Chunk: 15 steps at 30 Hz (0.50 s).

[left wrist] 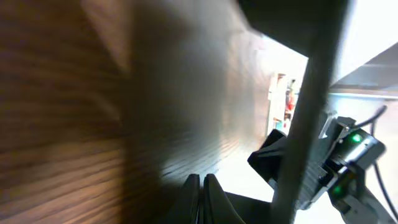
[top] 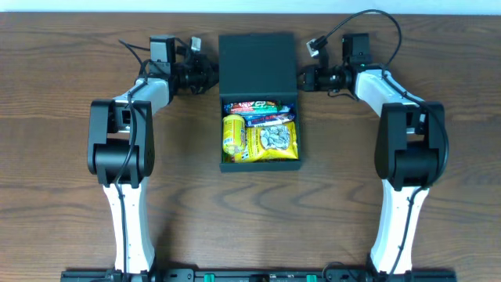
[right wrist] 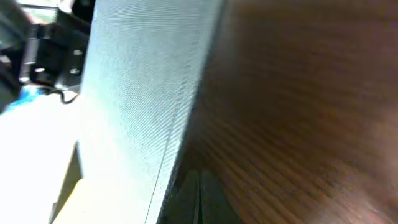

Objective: Pack container
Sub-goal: 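Bring both grippers to the lid's back corners and grip its edges, then swing the lid forward and down with both grippers to close it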

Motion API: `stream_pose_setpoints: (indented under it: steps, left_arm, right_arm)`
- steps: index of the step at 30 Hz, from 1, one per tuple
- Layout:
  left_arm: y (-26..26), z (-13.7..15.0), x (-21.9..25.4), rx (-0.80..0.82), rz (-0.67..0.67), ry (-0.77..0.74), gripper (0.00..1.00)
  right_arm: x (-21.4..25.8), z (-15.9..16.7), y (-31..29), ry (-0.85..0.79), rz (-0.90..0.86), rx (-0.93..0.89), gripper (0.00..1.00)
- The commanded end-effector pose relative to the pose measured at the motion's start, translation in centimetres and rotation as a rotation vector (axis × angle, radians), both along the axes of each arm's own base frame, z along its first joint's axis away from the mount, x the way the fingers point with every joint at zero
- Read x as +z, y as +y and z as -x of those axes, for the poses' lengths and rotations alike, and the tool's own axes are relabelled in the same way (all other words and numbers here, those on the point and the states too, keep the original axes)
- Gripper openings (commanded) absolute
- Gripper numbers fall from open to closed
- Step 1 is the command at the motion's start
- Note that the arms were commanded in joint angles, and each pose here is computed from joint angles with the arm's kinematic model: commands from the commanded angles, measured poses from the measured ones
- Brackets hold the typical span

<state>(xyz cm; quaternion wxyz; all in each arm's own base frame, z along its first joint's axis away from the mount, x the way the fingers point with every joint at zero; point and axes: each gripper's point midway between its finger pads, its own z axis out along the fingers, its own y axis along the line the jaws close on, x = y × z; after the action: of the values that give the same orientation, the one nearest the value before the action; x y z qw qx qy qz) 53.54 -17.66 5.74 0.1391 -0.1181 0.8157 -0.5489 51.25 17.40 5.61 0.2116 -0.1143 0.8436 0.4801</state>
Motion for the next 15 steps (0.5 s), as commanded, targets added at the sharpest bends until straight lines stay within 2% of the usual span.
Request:
stream_pose_setpoints:
  steps: [1,8,15]
  left_arm:
    - [-0.8,-0.7,3.7,-0.081,0.063,-0.103,0.06]
    - [-1.4,-0.8,7.8,-0.156,0.108,-0.204,0.06]
    - [-2.1,1.2,13.6,-0.245,0.141,-0.325,0.06]
  right_arm:
    - [3.7,-0.3,0.3,-0.106,-0.104,0.085,0.01]
    - [9.7,0.2,-0.4,-0.265,-0.078,0.112,0.02]
    - [14.9,2.9,-0.8,-0.375,0.038,0.136,0.01]
